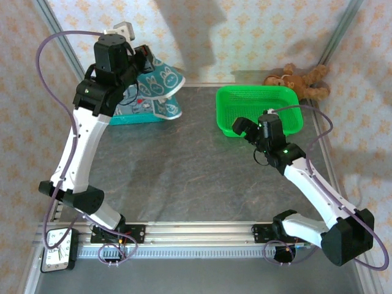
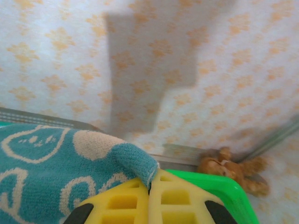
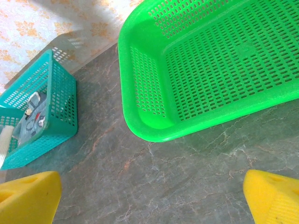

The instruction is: Fold and stack the towels

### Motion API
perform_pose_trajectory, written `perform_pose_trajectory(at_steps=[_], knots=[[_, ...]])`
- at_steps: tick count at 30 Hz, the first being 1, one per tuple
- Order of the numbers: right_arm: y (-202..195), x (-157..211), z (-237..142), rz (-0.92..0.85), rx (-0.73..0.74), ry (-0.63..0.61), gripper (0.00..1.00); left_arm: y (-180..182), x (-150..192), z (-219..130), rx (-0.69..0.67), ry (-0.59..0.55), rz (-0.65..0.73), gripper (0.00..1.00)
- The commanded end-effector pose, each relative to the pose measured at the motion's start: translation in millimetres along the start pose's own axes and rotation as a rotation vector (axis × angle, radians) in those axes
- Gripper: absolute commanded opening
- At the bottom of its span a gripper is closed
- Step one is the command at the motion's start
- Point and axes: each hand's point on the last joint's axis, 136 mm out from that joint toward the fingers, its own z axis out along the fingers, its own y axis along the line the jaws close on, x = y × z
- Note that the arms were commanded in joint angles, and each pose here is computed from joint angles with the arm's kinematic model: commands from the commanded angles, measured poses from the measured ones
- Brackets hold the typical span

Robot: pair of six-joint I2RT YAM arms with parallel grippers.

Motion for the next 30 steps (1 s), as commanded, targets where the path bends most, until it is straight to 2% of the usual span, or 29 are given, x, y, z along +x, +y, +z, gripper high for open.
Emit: perform_pose_trajectory(at_steps=[1, 7, 10, 14, 20, 23, 27, 30], knots=[[2.1, 0.0, -0.6, 0.007, -0.016, -0.012, 0.99, -18.1, 24.4, -11.6, 0.061, 0.062, -0.047, 0.00], [-5.5, 9.0, -2.2, 0.018, -0.013, -0.001, 0.99, -31.2, 112.9, -2.5, 0.089, 0.222, -0.059, 0.00], [-9.4, 13.3, -3.8, 0.022, -0.011, 0.003, 0.99, -28.4, 141.8, 6.5, 0.086, 0.281, -0.074, 0.00], [-12.6, 16.0, -5.5, 0.025, -0.008, 0.003, 0.99, -25.6, 153.8, 23.9, 0.050, 0.313, -0.029, 0.00], [-15.6, 16.9, -6.9, 0.029, -0.001, 0.000, 0.99, -45.2, 133.6, 43.4, 0.056, 0.305, 0.038, 0.00], [-16.2, 16.8, -9.0, 0.026, -0.002, -0.004, 0.99, -50.8, 137.7, 40.6, 0.054, 0.314, 0.048, 0.00], [-18.6, 18.6, -10.0, 0.023, 0.000, -0.004, 0.99, -46.5, 177.2, 26.9, 0.045, 0.363, 0.008, 0.00], [-21.1, 22.0, -8.1, 0.021, 0.007, 0.005, 0.99, -24.0, 237.1, 13.2, -0.016, 0.463, -0.014, 0.00]])
